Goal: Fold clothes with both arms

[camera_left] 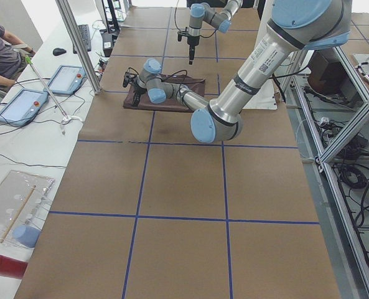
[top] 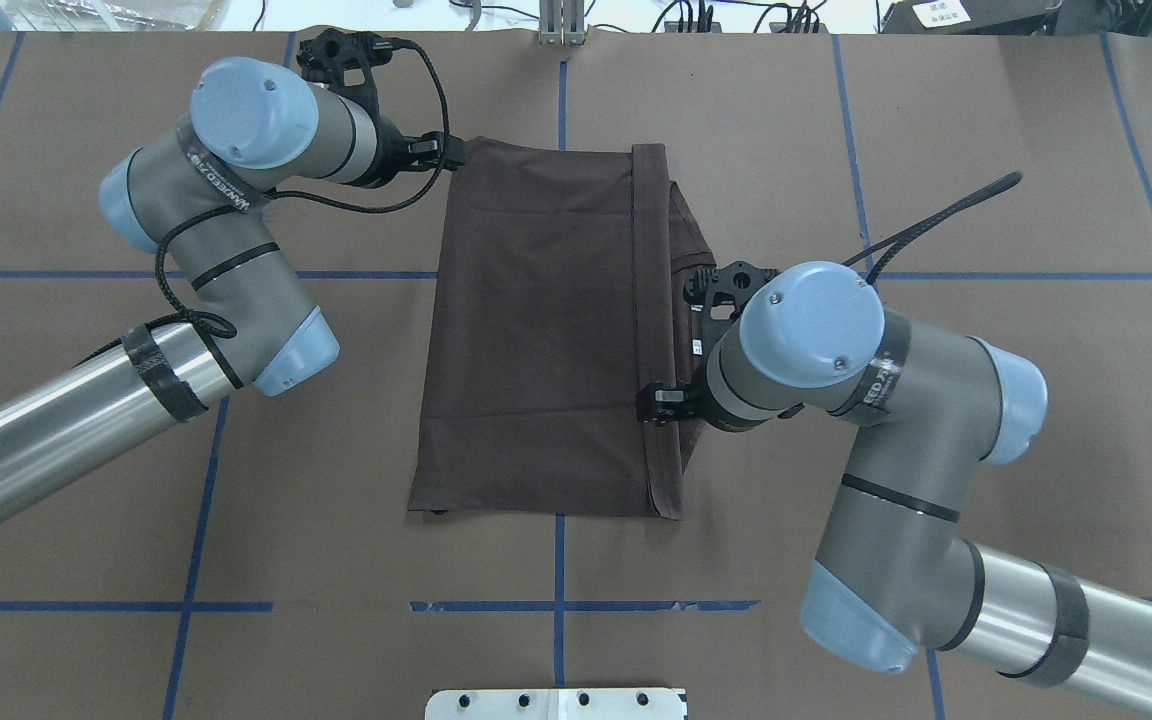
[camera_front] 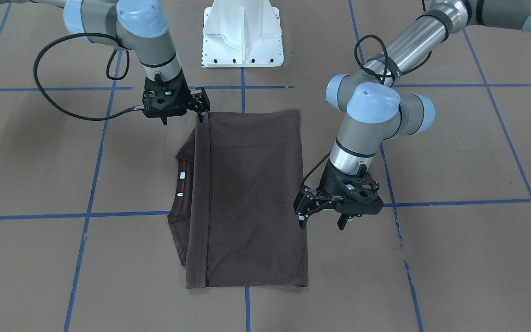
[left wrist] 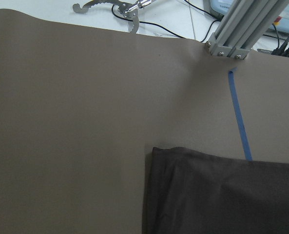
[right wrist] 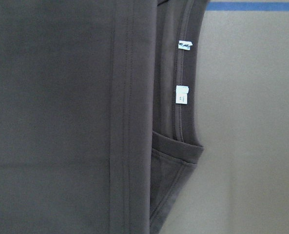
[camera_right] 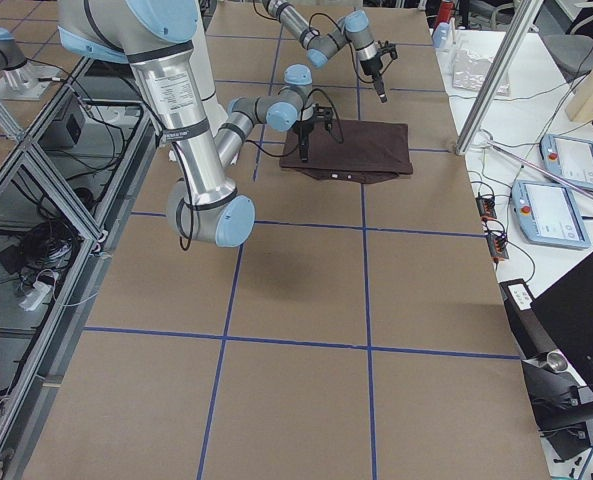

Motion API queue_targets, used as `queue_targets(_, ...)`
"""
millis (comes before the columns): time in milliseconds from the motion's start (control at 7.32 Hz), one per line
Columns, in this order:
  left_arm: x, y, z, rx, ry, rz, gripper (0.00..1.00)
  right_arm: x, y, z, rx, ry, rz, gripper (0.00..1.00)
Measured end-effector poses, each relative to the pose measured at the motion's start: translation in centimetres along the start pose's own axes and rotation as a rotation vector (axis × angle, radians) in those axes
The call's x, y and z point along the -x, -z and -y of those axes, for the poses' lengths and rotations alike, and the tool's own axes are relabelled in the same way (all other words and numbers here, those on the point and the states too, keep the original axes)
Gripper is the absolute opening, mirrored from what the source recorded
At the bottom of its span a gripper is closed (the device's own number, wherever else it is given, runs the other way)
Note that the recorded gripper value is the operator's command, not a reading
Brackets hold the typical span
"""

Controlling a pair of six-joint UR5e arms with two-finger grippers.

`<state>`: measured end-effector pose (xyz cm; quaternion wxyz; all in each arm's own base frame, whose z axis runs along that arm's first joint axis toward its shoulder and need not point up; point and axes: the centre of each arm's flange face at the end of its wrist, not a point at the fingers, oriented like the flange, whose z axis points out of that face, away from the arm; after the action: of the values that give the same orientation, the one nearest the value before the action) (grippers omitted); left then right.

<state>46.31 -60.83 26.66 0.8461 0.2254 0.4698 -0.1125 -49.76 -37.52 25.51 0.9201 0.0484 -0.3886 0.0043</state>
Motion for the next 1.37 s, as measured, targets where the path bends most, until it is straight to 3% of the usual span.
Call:
queue_targets(683, -0.3, 0.4, -1.6, 0.014, 0.0, -0.015, 1.0, 4.7, -5.8, -2.2, 0.074, 0.022, -0.154, 1.0)
queue_targets(1366, -0.3, 0.4, -1.7, 0.013, -0.001, -0.02, 1.0, 3.8, -8.1, -3.1, 0.113, 0.02, -0.23, 1.0)
